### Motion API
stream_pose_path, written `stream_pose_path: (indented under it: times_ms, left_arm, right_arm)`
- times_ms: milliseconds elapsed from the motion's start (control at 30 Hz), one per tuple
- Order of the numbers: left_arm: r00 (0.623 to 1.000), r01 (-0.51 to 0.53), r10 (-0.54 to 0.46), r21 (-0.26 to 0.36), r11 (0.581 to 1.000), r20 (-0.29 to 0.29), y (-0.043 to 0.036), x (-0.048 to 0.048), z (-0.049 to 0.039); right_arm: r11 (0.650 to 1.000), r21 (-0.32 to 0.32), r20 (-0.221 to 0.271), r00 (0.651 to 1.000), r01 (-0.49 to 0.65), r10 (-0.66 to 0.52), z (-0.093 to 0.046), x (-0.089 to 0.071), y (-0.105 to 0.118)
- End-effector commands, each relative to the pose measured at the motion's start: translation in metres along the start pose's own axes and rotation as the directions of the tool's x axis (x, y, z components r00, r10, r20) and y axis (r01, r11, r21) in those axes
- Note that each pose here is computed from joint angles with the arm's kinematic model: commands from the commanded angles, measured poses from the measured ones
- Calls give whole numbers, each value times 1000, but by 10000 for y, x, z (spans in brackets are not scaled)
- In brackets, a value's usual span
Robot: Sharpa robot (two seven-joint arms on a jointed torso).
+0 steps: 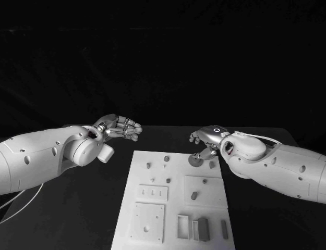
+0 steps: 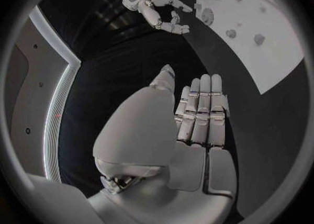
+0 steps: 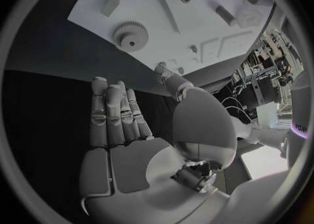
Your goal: Assemble the parts on the task board
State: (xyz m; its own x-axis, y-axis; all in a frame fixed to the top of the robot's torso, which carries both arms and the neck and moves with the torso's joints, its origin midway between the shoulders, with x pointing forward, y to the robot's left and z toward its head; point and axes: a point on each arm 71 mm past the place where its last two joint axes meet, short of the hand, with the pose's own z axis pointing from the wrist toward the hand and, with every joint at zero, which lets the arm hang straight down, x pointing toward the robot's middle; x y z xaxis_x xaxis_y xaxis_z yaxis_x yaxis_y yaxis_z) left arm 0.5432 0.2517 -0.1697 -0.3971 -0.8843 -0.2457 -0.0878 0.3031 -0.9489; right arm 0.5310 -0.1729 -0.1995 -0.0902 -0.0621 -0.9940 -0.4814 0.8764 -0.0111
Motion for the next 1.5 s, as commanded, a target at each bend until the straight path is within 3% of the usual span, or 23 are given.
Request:
stream_pose_path:
  times_ms: [33, 267, 567, 1500]
  left_arm:
    - [1000, -3, 3, 17, 1000, -6, -23, 6, -1]
    - [1000, -4, 4, 15, 1000, -5, -20, 1, -1]
    - [1000, -9, 9, 12, 1000, 0, -15, -11, -5]
    - [1000, -10, 10, 10, 1000, -8, -17, 6, 27]
  right_arm:
    - [1000, 15, -81, 997, 6, -5, 12, 82, -24]
    - [1000, 30, -111, 994, 6, -3, 53, 215, -53]
    - [999, 45, -185, 983, 13, -4, 67, 389, -73]
    - [998, 57, -210, 977, 41, -28, 146, 543, -70]
